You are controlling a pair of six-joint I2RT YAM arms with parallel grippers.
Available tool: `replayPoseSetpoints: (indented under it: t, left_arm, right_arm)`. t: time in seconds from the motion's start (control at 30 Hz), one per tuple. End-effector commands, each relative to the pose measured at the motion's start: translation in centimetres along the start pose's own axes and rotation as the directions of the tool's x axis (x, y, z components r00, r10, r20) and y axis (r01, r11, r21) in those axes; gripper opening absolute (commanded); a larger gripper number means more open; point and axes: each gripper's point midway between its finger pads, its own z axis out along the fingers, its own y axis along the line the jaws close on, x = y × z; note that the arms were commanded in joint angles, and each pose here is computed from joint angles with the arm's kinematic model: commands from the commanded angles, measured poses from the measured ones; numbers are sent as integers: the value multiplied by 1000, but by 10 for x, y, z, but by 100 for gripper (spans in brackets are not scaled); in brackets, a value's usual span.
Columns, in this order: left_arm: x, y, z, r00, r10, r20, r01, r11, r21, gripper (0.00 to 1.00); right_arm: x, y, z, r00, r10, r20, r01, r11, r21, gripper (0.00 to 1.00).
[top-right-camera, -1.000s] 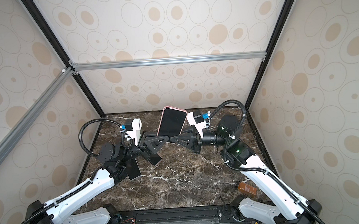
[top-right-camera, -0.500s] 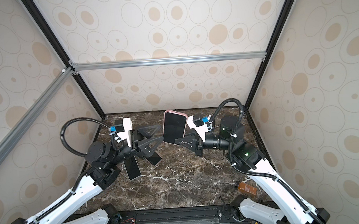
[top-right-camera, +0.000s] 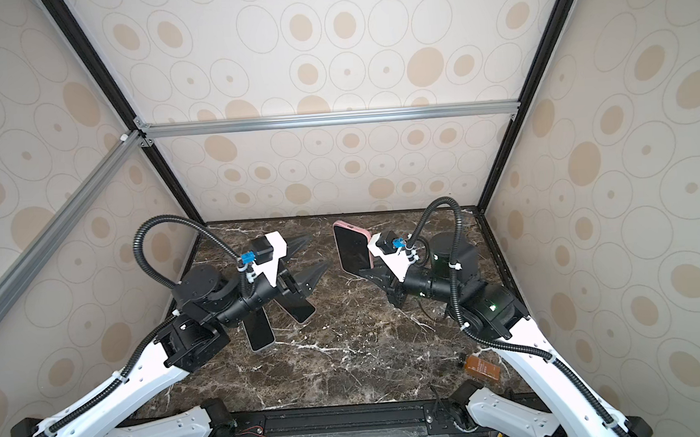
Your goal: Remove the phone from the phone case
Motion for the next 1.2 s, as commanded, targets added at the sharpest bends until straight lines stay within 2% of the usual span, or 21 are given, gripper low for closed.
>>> replayPoseSetpoints:
  t: [0.0,0.17,0.37,0.9,1.17]
  left_arm:
    - [-22,10,-3,994,110,18,-108,989,-102,63]
    - [-16,-1,-1,989,147,10,-145,985,-92,61]
    - [-13,-9,-1,985,171,35,-168,983,-73,60]
    - [-11,-10,-2,984,173,53,-169,983,-73,45]
    - [-11,-10,-2,983,176,50,-172,982,-73,43]
  right_arm:
    - [-18,-10,-13,996,-75,44,70,992,105,0]
    - [-10,-18,-16,993,-122,3,118,965,234,0]
    - [-4,-13,-13,984,-174,-27,175,946,272,0]
    - [0,-1,-2,980,-197,-28,199,958,207,0]
    - [5,5,2,981,-191,-37,194,967,166,0]
